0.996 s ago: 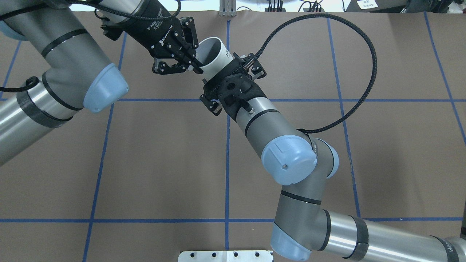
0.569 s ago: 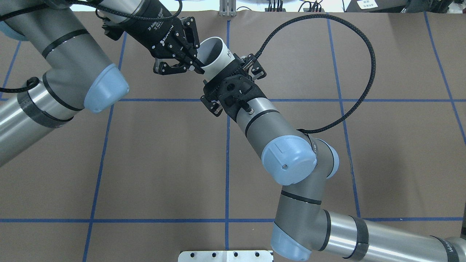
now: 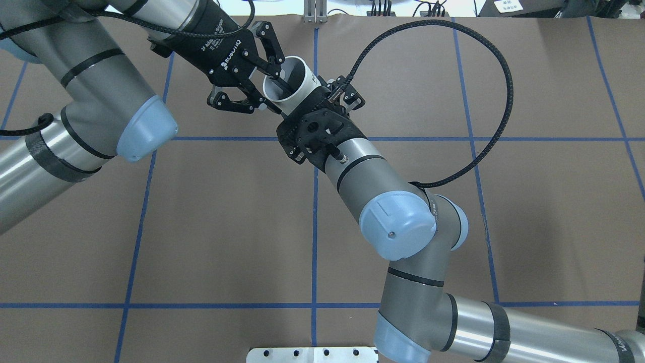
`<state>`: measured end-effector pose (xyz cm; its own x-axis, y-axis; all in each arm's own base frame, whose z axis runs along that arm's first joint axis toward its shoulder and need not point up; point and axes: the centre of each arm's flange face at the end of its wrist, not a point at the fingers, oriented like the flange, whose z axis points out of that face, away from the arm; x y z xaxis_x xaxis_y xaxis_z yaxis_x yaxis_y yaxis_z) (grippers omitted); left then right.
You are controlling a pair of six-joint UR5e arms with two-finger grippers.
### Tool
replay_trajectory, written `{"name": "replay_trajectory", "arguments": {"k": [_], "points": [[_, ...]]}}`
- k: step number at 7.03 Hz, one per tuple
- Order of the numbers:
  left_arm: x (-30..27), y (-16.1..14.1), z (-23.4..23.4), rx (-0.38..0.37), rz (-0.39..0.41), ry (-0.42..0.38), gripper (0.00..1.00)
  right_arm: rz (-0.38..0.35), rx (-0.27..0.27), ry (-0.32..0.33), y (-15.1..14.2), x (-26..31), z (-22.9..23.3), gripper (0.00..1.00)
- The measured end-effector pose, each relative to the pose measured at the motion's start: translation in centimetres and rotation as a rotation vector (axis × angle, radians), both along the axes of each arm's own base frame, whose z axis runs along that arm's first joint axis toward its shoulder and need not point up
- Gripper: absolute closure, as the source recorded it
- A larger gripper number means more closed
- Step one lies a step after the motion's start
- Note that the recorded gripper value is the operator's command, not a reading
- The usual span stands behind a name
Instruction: Left arm hands cup to right arm to dump lemon
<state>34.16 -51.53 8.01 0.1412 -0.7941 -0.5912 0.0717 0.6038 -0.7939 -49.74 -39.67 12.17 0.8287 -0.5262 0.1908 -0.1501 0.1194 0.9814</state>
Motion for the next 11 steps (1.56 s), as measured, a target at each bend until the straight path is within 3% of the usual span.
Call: {"name": "replay_trajectory", "arguments": {"k": [2, 5, 8, 11], "points": [[-3.1, -1.3, 1.0, 0.036, 0.020, 0.017, 0.00, 0.004, -0.005, 0.013, -0.1, 0.2, 1.0, 0.71], [-11.6, -4.8, 8.4, 0.138, 0.037, 0.012, 0.00, 0.020, -0.040, -0.011, -0.5, 1.6, 2.9, 0.70], [-15.2, -5.2, 19.1, 0.394, 0.023, -0.061, 0.00, 0.070, -0.142, -0.138, -1.3, 6.2, 6.1, 0.68], [-16.6, -4.5, 29.3, 0.748, 0.027, -0.270, 0.00, 0.072, -0.252, -0.183, -3.5, 8.7, 7.5, 0.66]]}}
